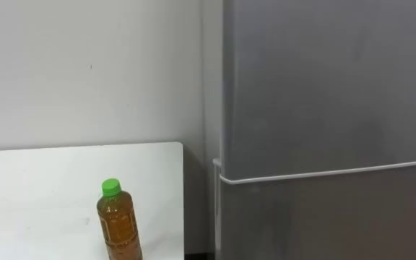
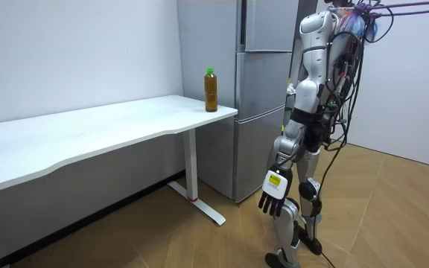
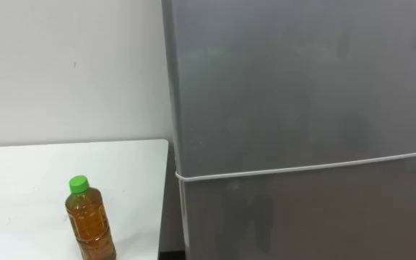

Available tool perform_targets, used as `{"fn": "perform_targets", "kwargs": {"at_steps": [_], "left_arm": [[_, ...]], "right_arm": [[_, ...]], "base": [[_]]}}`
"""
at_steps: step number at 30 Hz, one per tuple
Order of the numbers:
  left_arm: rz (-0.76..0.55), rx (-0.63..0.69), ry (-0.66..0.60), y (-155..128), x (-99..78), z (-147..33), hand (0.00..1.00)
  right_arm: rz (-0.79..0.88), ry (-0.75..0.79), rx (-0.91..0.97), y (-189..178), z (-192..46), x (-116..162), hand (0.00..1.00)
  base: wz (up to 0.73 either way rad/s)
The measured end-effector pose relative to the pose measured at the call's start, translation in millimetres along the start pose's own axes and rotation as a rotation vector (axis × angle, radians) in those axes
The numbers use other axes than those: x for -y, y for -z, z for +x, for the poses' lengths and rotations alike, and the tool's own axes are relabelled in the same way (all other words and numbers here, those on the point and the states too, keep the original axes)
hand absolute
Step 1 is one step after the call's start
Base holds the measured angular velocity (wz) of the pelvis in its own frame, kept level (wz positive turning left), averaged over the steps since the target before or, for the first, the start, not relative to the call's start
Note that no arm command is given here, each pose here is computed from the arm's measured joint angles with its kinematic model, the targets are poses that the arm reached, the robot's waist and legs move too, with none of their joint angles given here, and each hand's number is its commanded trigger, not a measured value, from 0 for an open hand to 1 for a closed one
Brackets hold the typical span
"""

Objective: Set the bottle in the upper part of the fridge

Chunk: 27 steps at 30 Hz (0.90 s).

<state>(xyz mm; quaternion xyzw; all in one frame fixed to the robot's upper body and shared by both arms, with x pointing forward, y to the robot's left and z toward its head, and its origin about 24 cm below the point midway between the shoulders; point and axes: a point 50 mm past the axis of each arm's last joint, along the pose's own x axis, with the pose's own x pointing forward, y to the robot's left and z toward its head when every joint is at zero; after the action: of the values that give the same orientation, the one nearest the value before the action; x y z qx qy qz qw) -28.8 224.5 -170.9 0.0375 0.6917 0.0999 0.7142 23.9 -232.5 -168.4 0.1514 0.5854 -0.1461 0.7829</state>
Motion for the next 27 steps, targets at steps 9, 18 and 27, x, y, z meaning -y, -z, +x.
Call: {"fn": "perform_targets", "kwargs": {"at_steps": [9, 18, 27], "left_arm": [[0.006, -0.011, -0.023, 2, -1.6, -0.2, 0.00], [0.019, -0.014, -0.042, 3, -2.4, -0.2, 0.00], [-0.076, 0.069, -0.171, -21, -22.4, -1.3, 0.00]], "right_arm": [[0.004, 0.003, -0.012, 3, 0, 1, 0.00], [0.024, 0.008, -0.018, 4, 0, 2, 0.00], [0.023, 0.032, -0.011, -1, -1, 7, 0.00]], "base": [[0.00], [0.00], [0.00]]}}
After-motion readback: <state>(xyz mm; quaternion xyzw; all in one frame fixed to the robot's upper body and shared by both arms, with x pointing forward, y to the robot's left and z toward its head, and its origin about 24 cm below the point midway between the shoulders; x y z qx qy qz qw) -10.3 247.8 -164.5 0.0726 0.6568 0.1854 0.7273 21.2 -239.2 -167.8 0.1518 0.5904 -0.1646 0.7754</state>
